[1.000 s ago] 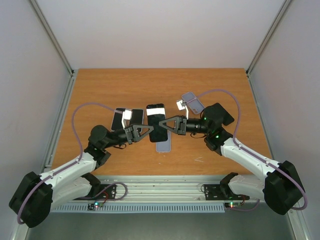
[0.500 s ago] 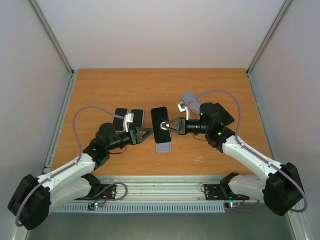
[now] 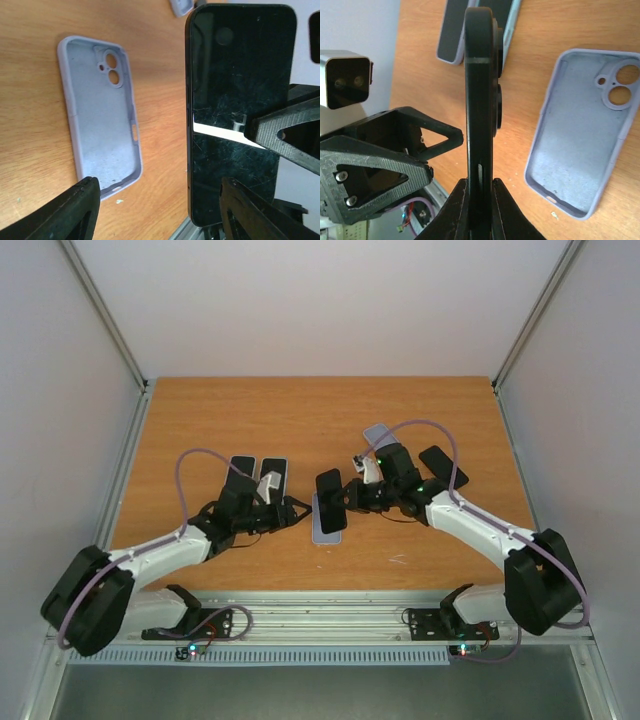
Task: Put the phone into the phone case
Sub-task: Place the phone on the phone case.
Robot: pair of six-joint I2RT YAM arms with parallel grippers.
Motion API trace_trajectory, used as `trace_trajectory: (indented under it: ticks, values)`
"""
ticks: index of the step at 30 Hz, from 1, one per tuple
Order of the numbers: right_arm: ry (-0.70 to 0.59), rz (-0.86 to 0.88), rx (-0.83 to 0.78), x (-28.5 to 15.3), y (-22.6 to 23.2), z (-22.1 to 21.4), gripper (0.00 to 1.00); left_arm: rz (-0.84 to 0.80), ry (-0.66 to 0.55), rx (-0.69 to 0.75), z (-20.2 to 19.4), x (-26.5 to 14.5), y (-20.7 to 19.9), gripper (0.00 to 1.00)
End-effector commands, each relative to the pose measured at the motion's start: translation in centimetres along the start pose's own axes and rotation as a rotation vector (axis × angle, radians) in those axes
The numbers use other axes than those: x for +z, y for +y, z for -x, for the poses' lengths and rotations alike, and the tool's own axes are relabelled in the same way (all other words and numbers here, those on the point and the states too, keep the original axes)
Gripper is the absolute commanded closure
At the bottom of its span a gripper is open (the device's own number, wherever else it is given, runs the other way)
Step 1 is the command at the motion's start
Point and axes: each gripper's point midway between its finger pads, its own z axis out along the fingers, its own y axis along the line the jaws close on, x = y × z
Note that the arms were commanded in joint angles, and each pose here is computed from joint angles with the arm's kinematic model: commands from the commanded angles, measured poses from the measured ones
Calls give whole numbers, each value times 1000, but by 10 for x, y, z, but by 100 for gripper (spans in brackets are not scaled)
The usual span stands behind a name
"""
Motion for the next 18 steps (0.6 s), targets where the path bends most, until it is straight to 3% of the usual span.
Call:
trace_trajectory:
  ticks: [1, 18]
  values:
    - [-44, -33, 35, 6, -7, 16, 99, 17, 45, 1, 2, 14, 2, 33]
    - [27, -79, 196, 53, -55, 4, 99, 95, 157, -64, -7, 64, 42, 33]
